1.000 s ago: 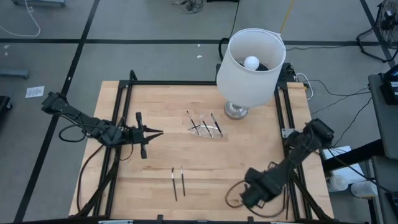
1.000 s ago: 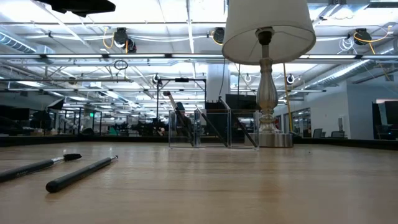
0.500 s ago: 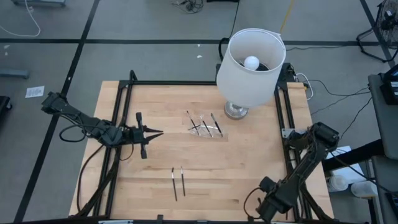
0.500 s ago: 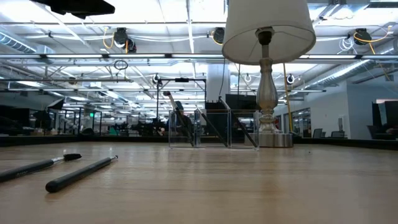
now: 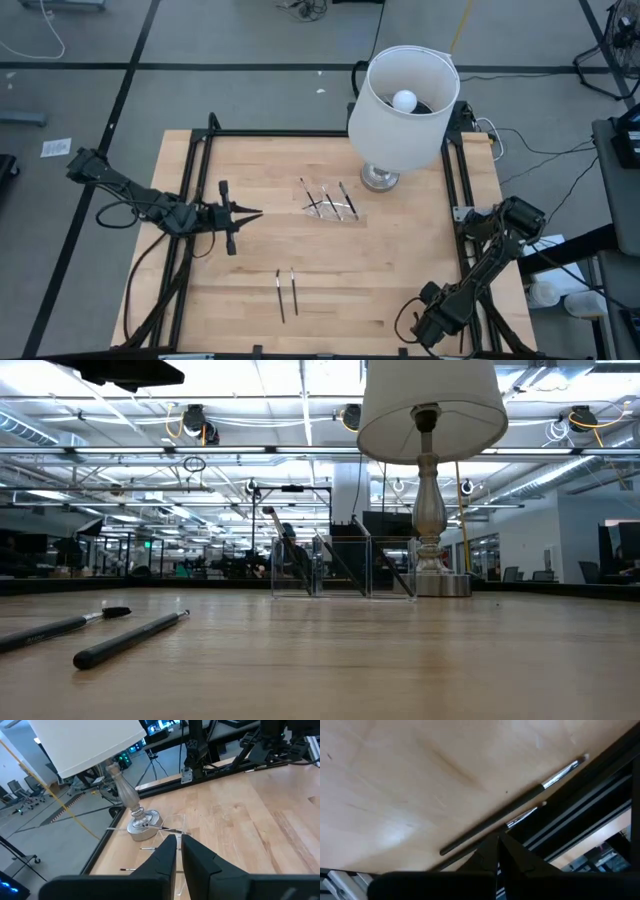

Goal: Pick & Place Makeup Brushes
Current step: Put the black eyeshadow brush into the transparent organizer

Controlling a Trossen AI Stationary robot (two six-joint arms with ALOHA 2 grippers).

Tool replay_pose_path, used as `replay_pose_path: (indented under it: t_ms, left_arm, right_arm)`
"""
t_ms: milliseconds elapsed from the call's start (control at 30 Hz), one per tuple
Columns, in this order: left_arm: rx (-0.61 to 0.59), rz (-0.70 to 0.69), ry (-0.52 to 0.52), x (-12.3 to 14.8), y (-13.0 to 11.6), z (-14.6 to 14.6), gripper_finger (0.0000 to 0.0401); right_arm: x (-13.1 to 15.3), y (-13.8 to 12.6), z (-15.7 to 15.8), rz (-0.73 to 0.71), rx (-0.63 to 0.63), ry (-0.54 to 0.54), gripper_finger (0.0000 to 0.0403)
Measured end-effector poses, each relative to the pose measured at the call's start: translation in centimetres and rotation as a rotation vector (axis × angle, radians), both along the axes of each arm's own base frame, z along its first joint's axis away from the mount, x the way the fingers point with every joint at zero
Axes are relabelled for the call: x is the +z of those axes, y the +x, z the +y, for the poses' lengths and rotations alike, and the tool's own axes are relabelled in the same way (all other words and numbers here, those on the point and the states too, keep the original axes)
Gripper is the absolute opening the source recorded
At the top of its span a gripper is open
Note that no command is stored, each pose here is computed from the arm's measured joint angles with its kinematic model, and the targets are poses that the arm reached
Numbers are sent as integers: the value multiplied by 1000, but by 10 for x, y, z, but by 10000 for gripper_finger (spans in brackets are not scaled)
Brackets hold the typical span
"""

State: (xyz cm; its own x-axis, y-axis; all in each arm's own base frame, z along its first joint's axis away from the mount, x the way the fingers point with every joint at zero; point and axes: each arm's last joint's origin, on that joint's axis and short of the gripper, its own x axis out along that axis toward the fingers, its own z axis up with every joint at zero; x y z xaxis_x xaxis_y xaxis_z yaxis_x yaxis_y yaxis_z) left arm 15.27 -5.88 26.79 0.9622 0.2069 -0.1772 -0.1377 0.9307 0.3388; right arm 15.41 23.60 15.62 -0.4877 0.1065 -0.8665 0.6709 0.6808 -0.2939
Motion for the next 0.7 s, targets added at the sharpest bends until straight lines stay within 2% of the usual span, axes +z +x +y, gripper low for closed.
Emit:
replay_pose_path:
  t_ms: [133,367,700]
  left_arm:
    - [1,-2,-8,0,0,0,37]
    - [6,-8,-31,0,0,0,37]
    - [6,-8,-32,0,0,0,37]
  right_arm:
    - [-1,-1,0,18,-9,7,0]
    - [-11,-8,-9,54,-50,-59,0]
    - [-13,-14,-7,42,-50,-89,0]
